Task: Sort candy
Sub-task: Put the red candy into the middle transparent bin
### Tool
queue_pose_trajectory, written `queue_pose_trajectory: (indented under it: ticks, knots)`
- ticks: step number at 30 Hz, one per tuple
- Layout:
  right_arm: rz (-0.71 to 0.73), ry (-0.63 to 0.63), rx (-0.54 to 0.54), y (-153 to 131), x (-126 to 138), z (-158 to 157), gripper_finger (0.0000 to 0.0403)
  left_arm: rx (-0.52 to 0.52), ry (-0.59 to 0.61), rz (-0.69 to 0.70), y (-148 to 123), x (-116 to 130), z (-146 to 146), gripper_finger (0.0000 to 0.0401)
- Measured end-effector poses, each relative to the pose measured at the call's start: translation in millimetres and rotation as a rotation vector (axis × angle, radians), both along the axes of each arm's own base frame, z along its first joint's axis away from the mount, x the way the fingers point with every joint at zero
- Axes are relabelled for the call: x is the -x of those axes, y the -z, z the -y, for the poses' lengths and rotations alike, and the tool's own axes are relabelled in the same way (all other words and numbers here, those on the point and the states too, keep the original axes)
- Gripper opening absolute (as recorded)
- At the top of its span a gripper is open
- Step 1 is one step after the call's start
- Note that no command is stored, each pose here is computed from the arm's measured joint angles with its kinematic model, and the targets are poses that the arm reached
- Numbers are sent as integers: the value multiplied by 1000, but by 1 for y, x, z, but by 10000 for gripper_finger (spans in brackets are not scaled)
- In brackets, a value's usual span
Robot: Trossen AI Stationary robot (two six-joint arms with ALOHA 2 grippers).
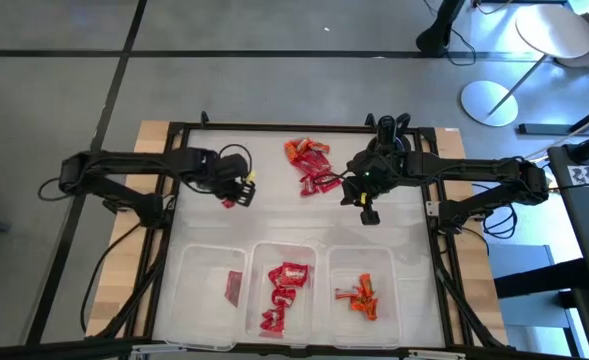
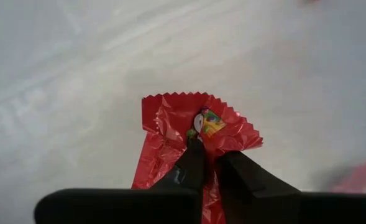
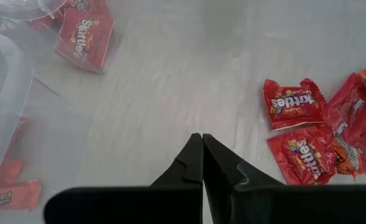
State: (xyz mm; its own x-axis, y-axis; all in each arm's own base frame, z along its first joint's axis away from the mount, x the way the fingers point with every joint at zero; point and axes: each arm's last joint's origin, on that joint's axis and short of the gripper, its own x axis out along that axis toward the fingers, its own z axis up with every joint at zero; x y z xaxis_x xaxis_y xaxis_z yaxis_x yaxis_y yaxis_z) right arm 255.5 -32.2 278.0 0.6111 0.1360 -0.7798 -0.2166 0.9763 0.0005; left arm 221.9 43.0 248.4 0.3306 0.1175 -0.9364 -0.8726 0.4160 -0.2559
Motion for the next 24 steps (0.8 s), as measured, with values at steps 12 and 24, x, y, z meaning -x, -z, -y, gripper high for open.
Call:
queue_pose_trajectory:
  ticks: [12, 24]
  knots:
    - [17, -8, 9, -1, -1, 0, 3, -153, 320, 265, -77, -43, 62, 18]
    - [60, 99, 12, -4, -6, 3, 3, -216, 648, 323, -94, -92, 152, 18]
